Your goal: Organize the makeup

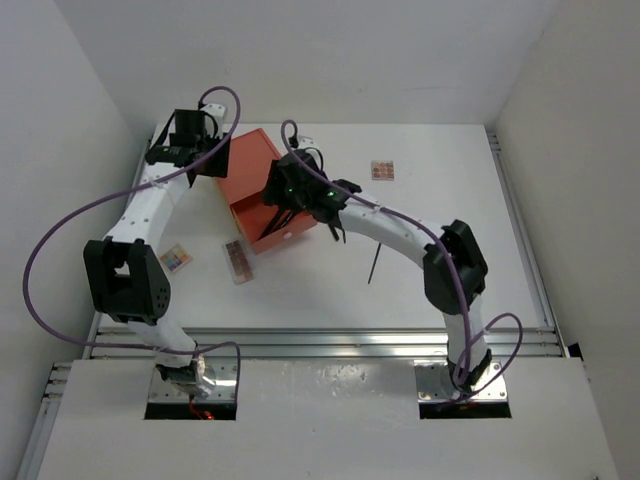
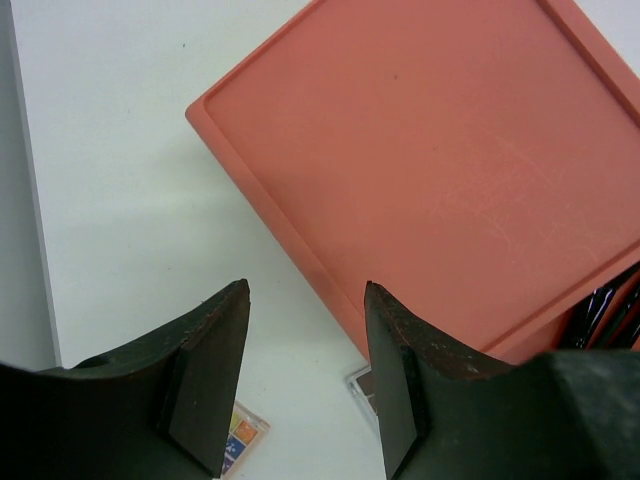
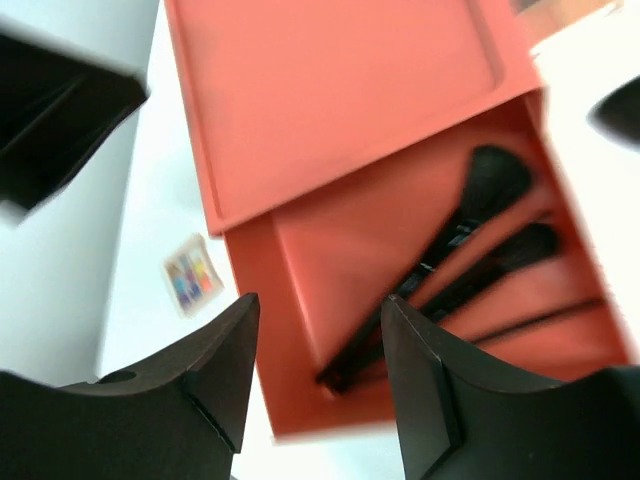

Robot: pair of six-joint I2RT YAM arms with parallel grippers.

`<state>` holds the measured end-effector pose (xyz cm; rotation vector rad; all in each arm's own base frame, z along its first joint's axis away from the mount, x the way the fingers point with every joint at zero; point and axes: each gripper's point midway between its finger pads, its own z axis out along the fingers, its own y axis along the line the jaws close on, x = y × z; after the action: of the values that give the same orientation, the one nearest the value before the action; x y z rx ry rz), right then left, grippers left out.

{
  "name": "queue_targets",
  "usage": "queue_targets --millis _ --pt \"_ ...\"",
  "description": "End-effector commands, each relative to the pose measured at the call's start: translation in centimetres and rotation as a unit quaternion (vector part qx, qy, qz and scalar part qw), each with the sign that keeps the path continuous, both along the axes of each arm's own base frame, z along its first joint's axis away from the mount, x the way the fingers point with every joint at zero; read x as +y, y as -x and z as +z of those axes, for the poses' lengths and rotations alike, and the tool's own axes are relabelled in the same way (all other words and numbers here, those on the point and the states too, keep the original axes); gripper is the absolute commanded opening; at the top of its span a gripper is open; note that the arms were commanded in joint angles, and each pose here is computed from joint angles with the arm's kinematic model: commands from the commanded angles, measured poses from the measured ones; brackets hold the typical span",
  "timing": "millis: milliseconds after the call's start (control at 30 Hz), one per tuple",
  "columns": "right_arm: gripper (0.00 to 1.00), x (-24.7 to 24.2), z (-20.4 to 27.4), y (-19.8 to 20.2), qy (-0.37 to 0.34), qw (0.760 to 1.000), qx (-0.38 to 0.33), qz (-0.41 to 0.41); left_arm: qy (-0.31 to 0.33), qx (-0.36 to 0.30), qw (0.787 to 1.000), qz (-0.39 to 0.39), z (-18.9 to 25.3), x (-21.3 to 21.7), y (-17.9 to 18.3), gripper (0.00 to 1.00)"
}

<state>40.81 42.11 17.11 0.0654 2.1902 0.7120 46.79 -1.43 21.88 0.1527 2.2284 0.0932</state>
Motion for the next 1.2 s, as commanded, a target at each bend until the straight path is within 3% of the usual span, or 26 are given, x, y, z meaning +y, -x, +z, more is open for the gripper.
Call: queue_targets --millis 0,167,400,600,1167 --pt "0.54 -5.8 7.1 -0.4 0.055 0.995 -0.073 0.029 0.001 -0.027 1.000 0.000 1.4 0.3 -2.2 0.55" --pt "0.54 -13.7 2.1 2.2 0.150 0.988 0.022 0.021 0.000 -0.016 1.000 0.000 0.3 0.3 -3.0 0.55" --pt "0.50 -19.1 -1.7 3.7 0.148 0.987 0.061 -0.014 -0.007 -0.001 1.000 0.005 -1.1 0.9 -3.3 0.55" --pt "0.50 -24.2 -5.5 4.1 0.199 0.963 0.178 -0.034 -0.019 0.021 1.000 0.010 -3.0 1.3 -3.1 0.55" --pt "0.47 -27.1 -15.3 5.6 0.226 0.922 0.307 -0.064 -0.051 0.061 0.996 0.040 -6.5 3.7 -1.8 0.55"
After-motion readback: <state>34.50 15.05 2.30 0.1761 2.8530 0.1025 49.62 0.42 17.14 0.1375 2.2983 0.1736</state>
